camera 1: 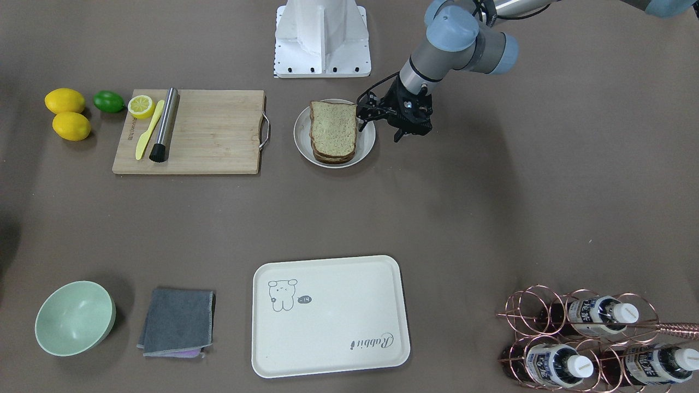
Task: Make sandwich and place on tray
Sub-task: 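Grasp the rim of the white plate with the left gripper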
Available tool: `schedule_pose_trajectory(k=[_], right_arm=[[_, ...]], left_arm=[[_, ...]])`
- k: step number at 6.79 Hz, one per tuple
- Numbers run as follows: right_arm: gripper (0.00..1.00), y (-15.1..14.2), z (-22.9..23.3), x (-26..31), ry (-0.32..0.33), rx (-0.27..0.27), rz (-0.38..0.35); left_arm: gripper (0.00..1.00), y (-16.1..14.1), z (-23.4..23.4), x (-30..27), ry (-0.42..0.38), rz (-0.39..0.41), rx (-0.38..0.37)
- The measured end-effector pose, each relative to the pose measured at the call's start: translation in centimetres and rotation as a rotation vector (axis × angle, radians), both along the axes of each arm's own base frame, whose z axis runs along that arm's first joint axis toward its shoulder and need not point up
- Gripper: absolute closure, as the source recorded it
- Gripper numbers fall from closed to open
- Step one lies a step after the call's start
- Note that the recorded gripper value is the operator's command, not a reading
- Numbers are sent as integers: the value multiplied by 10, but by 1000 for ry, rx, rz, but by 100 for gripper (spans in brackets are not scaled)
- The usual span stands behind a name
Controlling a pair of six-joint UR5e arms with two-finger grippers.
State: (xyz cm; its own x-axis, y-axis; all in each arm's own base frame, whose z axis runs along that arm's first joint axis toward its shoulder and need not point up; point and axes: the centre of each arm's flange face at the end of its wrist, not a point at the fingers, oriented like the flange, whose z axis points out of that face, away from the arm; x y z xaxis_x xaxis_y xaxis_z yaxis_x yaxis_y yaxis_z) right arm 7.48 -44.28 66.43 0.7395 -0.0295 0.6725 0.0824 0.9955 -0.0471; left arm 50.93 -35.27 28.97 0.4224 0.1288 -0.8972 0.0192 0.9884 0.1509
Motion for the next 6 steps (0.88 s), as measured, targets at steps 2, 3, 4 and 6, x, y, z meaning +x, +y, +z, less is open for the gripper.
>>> schedule_pose_trajectory(k=[2, 3, 4, 6], right_arm=[[0, 3, 6, 9, 6, -6, 9], [0, 1, 4, 10, 7, -1, 10], [0, 0, 2, 11, 7, 3, 11], [0, -1, 1, 11, 9, 5, 13]], left_arm=[[42, 1, 14, 6, -17, 5, -5], [45, 2, 22, 12, -9, 10, 0], [46, 5, 27, 18, 2, 19, 4], [50, 14, 28, 26, 16, 36, 8]])
